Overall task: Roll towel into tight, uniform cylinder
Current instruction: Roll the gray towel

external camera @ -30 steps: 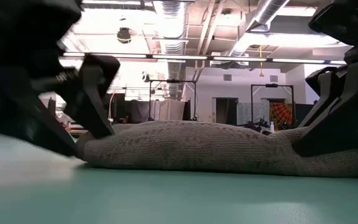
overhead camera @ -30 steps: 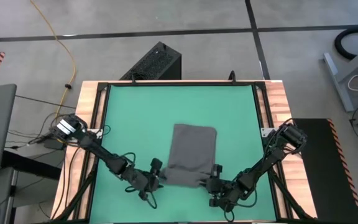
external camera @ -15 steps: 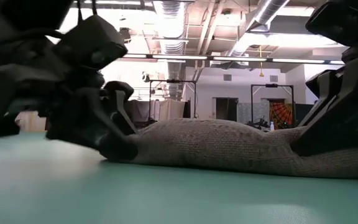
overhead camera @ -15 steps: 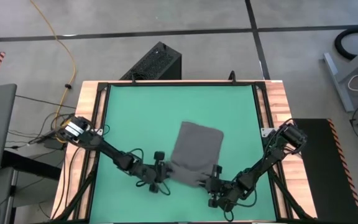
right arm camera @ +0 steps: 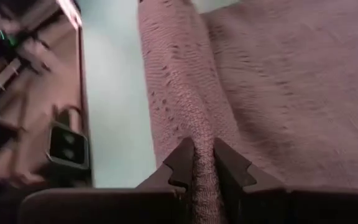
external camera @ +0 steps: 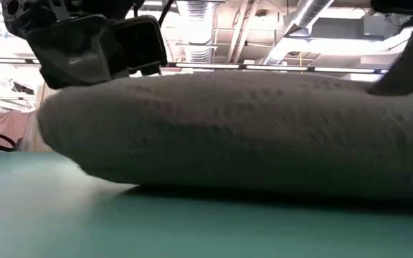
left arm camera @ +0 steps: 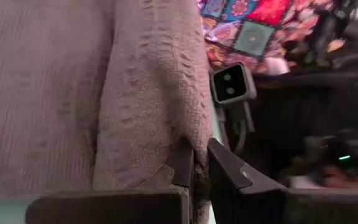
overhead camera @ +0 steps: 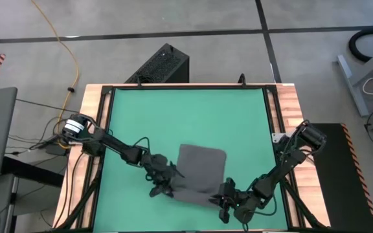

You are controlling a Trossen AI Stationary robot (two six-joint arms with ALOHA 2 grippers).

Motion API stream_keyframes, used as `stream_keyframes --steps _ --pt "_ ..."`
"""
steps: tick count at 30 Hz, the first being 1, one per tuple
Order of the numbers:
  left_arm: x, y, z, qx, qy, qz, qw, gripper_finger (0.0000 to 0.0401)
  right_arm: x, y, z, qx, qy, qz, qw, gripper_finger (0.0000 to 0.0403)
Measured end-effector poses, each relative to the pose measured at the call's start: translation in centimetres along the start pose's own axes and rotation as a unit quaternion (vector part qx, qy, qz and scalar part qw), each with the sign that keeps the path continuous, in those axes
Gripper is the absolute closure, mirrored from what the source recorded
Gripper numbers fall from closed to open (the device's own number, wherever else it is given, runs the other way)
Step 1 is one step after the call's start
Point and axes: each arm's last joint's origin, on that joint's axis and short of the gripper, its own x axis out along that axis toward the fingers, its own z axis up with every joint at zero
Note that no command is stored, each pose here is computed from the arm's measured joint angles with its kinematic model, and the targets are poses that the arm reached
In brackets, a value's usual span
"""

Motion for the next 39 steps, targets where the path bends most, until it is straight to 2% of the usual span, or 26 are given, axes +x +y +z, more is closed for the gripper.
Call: stream_keyframes --steps 2,6,11,16,19,22,25,27,30,35,39 --pt "-0.2 0.2 0.1 -0.037 0.007 -0.006 0.999 0.0391 0.2 -0.1 0.1 0.038 0.002 -0.001 0.999 0.0343" --pt "-0.5 0.8 0.2 -0.08 -0.002 0.021 0.997 0.039 1.5 -1.1 0.3 0.092 0.035 -0.022 0.995 0.0343" --pt "-1.4 1.4 1.0 -0.07 -0.011 0.016 0.997 0.0361 2.9 -2.1 0.1 0.118 0.059 -0.044 0.99 0.0343" --pt "-3.4 1.0 2.0 -0.069 -0.024 0.01 0.997 0.0334 3.3 -2.6 -0.2 0.137 0.065 -0.064 0.986 0.0343" --pt "-5.0 0.1 2.7 -0.036 -0.052 0.03 0.998 0.0332 3.2 -2.7 -0.4 0.146 0.068 -0.074 0.984 0.0344" --pt "-6.3 -2.1 3.4 0.053 -0.114 0.059 0.99 0.0332 3.1 -3.0 -0.5 0.153 0.067 -0.086 0.982 0.0345" --pt "-5.7 -4.8 3.2 0.152 -0.19 0.106 0.964 0.0331 3.0 -3.0 -0.6 0.155 0.064 -0.09 0.982 0.0345" --pt "-4.0 -5.5 2.4 0.185 -0.213 0.132 0.95 0.0331 3.0 -3.0 -0.6 0.155 0.064 -0.09 0.982 0.0345" --pt "-1.4 -4.9 1.5 0.217 -0.211 0.148 0.942 0.0331 3.1 -3.0 -0.6 0.155 0.063 -0.091 0.982 0.0345" --pt "1.8 -2.3 1.2 0.203 -0.16 0.146 0.955 0.0331 3.1 -3.0 -0.6 0.155 0.061 -0.09 0.982 0.0345" --pt "2.3 -0.6 2.1 0.2 -0.159 0.159 0.954 0.0345 3.1 -3.0 -0.7 0.155 0.061 -0.09 0.982 0.0344"
